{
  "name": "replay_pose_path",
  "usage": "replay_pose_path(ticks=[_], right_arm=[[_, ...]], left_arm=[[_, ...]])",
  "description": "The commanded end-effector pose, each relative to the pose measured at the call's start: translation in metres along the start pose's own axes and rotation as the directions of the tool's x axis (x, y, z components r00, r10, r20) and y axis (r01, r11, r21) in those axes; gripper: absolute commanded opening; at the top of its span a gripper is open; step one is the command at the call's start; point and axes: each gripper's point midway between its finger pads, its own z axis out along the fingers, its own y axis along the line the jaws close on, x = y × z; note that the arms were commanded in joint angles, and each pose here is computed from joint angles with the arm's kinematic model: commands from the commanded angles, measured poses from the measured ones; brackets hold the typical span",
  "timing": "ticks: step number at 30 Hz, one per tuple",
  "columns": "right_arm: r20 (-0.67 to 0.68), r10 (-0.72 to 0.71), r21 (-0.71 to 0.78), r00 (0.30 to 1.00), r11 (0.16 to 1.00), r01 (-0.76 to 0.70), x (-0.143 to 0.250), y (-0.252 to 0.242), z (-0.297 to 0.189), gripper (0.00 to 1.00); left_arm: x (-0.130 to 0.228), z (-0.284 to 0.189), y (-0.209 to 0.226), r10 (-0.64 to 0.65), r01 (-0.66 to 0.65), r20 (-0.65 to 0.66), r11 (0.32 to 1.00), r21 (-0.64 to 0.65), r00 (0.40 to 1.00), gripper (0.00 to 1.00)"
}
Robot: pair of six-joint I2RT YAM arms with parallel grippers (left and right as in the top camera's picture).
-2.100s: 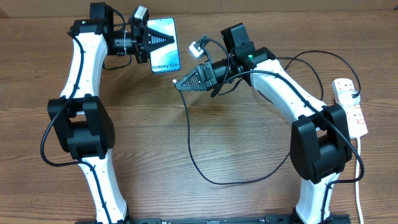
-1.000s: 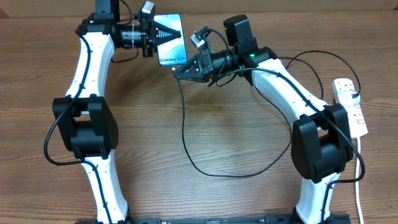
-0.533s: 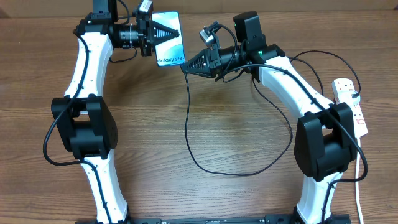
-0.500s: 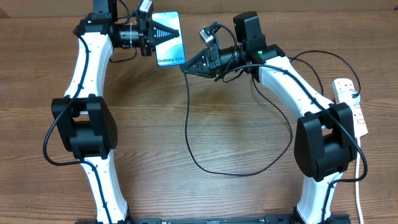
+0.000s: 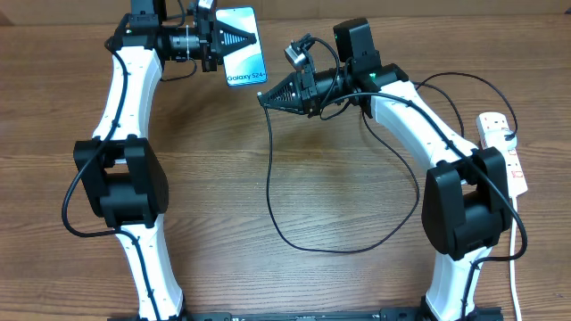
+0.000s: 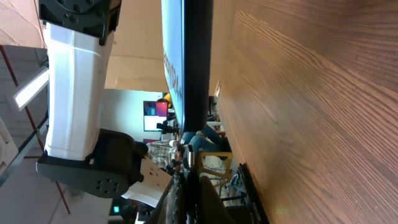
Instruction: Plug charger to phone and switch on socket
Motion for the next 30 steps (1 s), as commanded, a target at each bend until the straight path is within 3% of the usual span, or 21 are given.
replay_pose_path(ticks=[1, 30], right_arm=[[0.013, -0.067, -0.001, 0.998, 0.998, 0.067, -0.003, 0.021, -0.001, 0.04], [0.076, -0.087, 0.027, 0.993, 0.996, 0.085, -0.020, 0.023, -0.002, 0.04]], left_arm=[[0.003, 0.003, -0.013, 0.004, -0.003, -0.017, 1.000, 0.021, 1.000, 0.04], [0.010, 0.012, -0.017, 0.002, -0.001, -0.046, 0.999, 0.035, 0.999, 0.04]])
